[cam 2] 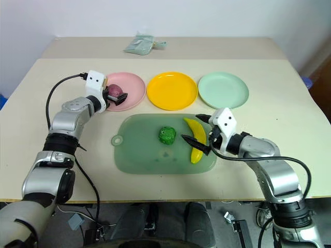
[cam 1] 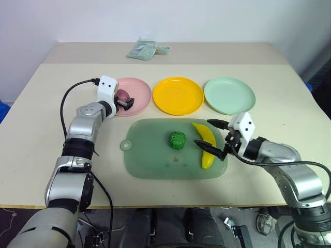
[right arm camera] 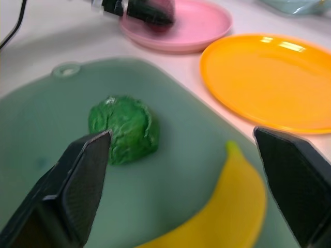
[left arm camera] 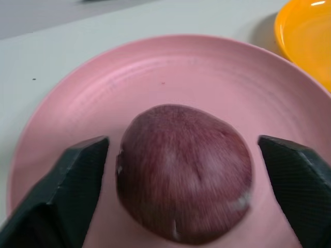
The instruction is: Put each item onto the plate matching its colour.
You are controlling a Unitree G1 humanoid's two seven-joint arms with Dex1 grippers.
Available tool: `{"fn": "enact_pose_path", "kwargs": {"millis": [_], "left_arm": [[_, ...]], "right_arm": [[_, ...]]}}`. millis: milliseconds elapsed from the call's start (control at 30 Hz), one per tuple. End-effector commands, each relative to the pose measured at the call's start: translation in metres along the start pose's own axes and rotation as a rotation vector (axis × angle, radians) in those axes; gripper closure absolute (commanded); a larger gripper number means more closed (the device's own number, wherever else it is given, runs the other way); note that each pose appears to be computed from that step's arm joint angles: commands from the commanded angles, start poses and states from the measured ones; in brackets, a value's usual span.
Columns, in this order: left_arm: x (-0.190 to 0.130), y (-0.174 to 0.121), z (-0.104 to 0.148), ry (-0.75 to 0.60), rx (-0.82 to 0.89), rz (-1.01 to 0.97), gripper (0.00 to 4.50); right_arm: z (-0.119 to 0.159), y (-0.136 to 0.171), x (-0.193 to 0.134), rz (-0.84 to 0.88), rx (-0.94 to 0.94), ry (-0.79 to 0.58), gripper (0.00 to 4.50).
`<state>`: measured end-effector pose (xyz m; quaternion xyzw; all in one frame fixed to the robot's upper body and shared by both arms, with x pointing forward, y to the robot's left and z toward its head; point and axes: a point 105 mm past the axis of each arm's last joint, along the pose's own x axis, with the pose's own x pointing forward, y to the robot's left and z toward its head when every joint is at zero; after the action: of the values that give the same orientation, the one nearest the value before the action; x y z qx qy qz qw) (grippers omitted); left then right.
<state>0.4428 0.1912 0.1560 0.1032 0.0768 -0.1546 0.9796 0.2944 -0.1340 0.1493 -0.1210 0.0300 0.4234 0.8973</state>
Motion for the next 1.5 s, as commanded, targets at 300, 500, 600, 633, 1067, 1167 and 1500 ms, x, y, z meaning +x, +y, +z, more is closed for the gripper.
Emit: {"fn": "enact_pose_path", "kwargs": {"millis": [300, 500, 600, 633, 1067, 1167, 1500], "left_arm": [[-0.095, -0.053, 0.037, -0.303, 0.127, -0.455, 0.04], [-0.134, -0.111, -0.003, -0.135, 0.188, -0.756, 0.00], [-0.137, -0.120, -0.006, -0.130, 0.155, -0.783, 0.00], [-0.138, -0.122, -0.006, -0.130, 0.152, -0.789, 0.00], [-0.139, -0.138, -0.006, -0.159, 0.148, -0.807, 0.00], [-0.137, -0.141, -0.004, -0.172, 0.142, -0.804, 0.00], [-0.135, -0.138, -0.006, -0.171, 0.147, -0.758, 0.00]], "right_arm": [[0.009, 0.028, 0.044, 0.090, -0.074, 0.020, 0.00], [-0.003, 0.025, 0.047, 0.094, -0.043, 0.062, 0.52], [-0.002, 0.024, 0.047, 0.098, -0.046, 0.054, 1.82], [0.000, 0.024, 0.047, 0.095, -0.046, 0.048, 2.23], [0.008, -0.146, 0.016, -0.756, -0.014, 0.066, 2.92], [0.000, -0.165, 0.015, -0.844, 0.004, 0.088, 2.92], [0.024, -0.162, 0.019, -0.754, -0.051, -0.076, 0.06]]}}
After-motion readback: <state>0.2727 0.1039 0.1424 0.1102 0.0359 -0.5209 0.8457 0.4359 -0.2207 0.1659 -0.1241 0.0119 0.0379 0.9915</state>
